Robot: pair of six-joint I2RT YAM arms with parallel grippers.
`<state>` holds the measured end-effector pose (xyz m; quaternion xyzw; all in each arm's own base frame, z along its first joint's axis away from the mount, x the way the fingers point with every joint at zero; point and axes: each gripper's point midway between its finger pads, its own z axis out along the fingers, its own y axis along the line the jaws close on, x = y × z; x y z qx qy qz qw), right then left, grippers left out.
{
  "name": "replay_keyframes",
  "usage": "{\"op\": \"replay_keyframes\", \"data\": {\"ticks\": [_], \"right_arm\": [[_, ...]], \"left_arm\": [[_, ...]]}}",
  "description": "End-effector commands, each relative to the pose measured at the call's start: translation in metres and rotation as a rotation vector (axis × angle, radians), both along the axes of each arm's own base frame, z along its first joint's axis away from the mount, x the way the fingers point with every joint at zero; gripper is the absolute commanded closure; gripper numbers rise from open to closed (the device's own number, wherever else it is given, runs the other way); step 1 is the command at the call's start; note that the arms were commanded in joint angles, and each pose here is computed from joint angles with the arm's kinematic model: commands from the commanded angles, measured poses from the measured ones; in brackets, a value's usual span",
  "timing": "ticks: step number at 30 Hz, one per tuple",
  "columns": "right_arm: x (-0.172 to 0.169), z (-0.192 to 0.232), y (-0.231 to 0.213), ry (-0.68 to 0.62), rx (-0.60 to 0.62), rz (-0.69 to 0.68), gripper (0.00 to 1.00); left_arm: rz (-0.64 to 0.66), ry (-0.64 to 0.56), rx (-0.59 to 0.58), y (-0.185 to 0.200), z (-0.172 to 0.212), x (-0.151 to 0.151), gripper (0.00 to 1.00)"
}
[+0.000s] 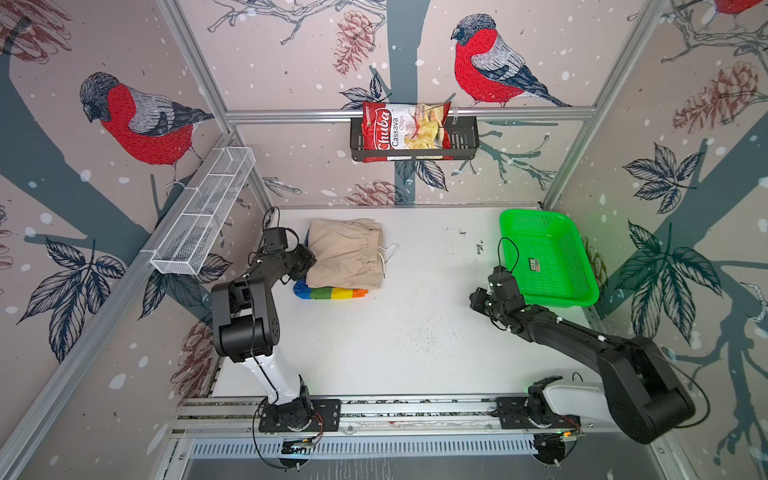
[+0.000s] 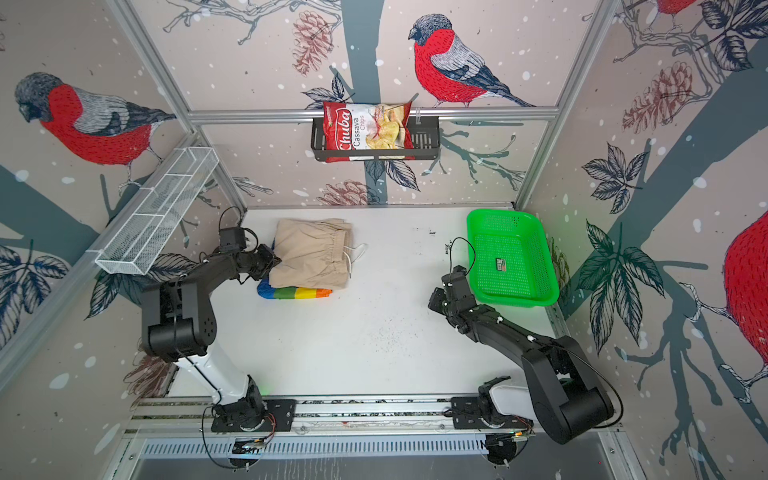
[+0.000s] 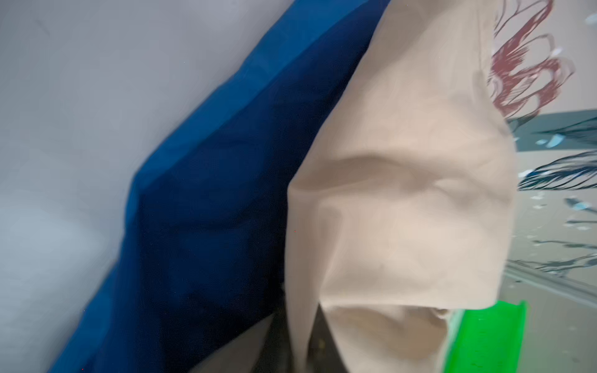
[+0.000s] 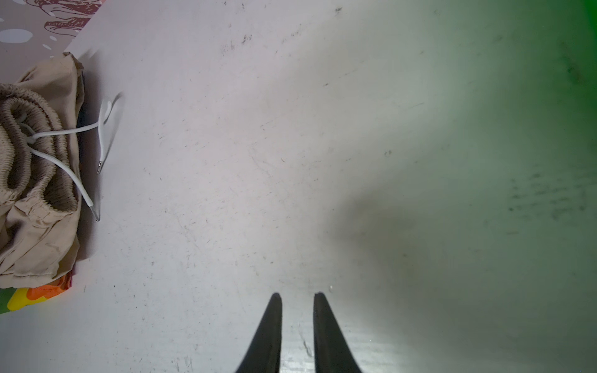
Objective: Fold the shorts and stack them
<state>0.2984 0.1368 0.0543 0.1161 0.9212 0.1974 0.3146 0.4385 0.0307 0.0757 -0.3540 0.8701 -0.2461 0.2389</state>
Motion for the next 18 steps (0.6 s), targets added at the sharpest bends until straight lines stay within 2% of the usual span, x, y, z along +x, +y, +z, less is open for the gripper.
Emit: {"op": "replay_keyframes", "data": {"ticks": [1,4,8,12,15,18], "right_arm": [[0.001,0.004,0.002,-0.017,0.001,0.006,0.78],[0.002,0.014,0.019,-0.06,-0.057,0.059,0.72],[0.002,0.026,0.071,-0.098,-0.145,0.209,0.66],[-0.002,0.029,0.147,-0.109,-0.09,0.428,0.59],[-0.006,0.026,0.204,-0.09,-0.037,0.579,0.57],[-0.005,0.024,0.248,-0.071,0.025,0.668,0.57]], "left_arm": [[0.029,0.019,0.089,0.017,-0.005,-0.005,0.55],[0.049,-0.008,0.121,0.021,0.012,-0.008,0.39],[0.085,-0.073,0.179,0.028,0.05,-0.019,0.28],[0.082,-0.123,0.193,0.022,0.073,-0.042,0.22],[0.062,-0.133,0.184,0.012,0.068,-0.071,0.2],[0.034,-0.126,0.156,0.0,0.049,-0.096,0.18]]}}
